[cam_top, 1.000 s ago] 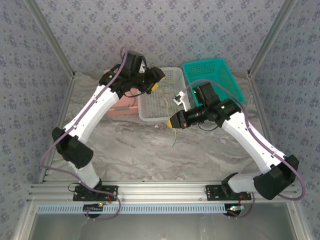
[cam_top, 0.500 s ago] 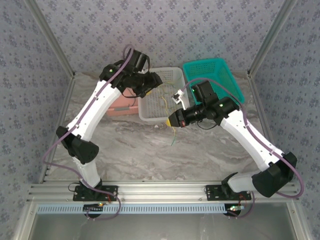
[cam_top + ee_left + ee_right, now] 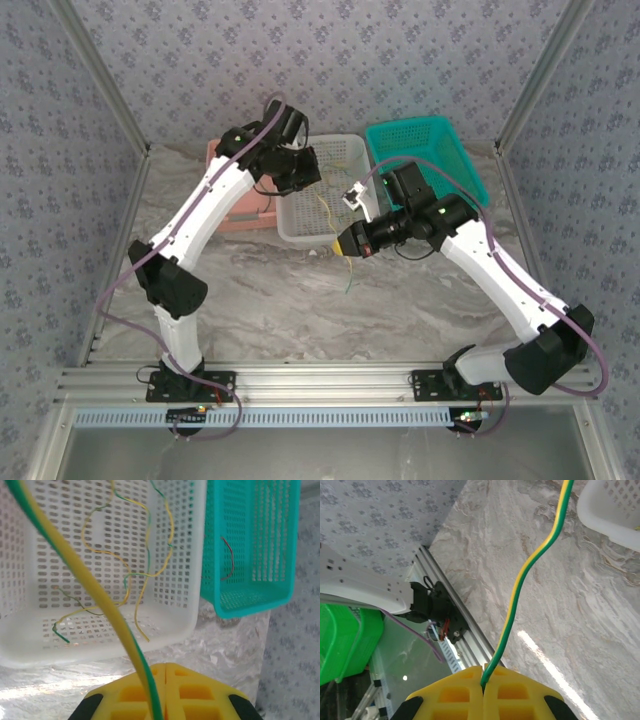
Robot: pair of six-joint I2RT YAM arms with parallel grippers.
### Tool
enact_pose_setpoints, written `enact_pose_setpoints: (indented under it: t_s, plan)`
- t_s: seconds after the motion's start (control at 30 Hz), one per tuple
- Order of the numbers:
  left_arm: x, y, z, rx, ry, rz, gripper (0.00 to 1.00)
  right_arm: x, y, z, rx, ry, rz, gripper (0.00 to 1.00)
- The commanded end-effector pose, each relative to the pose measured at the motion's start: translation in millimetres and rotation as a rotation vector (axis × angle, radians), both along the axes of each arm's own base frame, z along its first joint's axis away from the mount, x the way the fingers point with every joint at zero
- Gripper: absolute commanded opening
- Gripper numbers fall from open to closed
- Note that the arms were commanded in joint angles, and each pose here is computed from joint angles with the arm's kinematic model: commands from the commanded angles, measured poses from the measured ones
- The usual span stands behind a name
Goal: Untangle the cables
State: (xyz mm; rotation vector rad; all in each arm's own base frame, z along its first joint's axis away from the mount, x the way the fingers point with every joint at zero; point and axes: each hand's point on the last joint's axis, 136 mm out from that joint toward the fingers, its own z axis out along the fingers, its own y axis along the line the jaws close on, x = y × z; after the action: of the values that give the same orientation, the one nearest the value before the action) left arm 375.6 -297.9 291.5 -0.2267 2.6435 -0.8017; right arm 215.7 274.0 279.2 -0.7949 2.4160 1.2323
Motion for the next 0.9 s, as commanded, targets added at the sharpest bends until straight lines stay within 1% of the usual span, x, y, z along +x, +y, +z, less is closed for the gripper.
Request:
enact_pose_setpoints:
  t_s: [0.0, 0.07, 0.17, 0.23, 0.33, 0.43, 0.47, 0.57, 0.7, 0.8, 0.87]
  plan:
    - [-2.6, -19.5, 15.3, -0.067, -0.095, -0.254, 0.0, 12.3, -10.1, -5.2, -0.088, -0.073, -0.017, 0.0]
    - [-5.9, -25.9, 11.6, -0.12, -0.068, -0.364, 0.0, 34.1, -23.0, -18.2, -0.167, -0.11, -0.084, 0.0]
    - [-3.0, -19.1, -5.7, -0.141, 0.013, -0.432, 0.0, 65.9, -35.5, -30.5, -0.232, -0.143, -0.15, 0.0]
    - [3.7, -15.9, -15.9, -0.162, 0.036, -0.448, 0.0, 81.6, -34.7, -35.2, -0.239, -0.152, -0.153, 0.0]
    - [12.9, -24.8, -19.6, -0.312, 0.079, -0.504, 0.0, 97.1, -27.4, -41.1, -0.255, -0.146, -0.116, 0.0]
    - [21.5, -22.5, -32.2, -0.355, 0.129, -0.507, 0.0, 105.6, -24.1, -45.5, -0.282, -0.137, -0.098, 0.0]
    - [23.3, -20.8, -37.3, -0.362, 0.145, -0.496, 0.0, 107.2, -24.3, -46.8, -0.287, -0.131, -0.1, 0.0]
    - [14.4, -23.4, -44.8, -0.396, 0.203, -0.501, 0.0, 105.3, -24.1, -44.9, -0.282, -0.115, -0.098, 0.0]
    - [-11.6, -31.4, -59.1, -0.378, 0.273, -0.526, 0.0, 88.5, -25.8, -42.4, -0.275, -0.077, -0.079, 0.0]
    - [-23.5, -36.5, -75.9, -0.36, 0.326, -0.537, 0.0, 71.0, -27.1, -42.7, -0.255, -0.035, -0.055, 0.0]
    - [-24.3, -35.2, -87.5, -0.33, 0.348, -0.526, 0.0, 62.6, -27.8, -43.1, -0.24, -0.015, -0.044, 0.0]
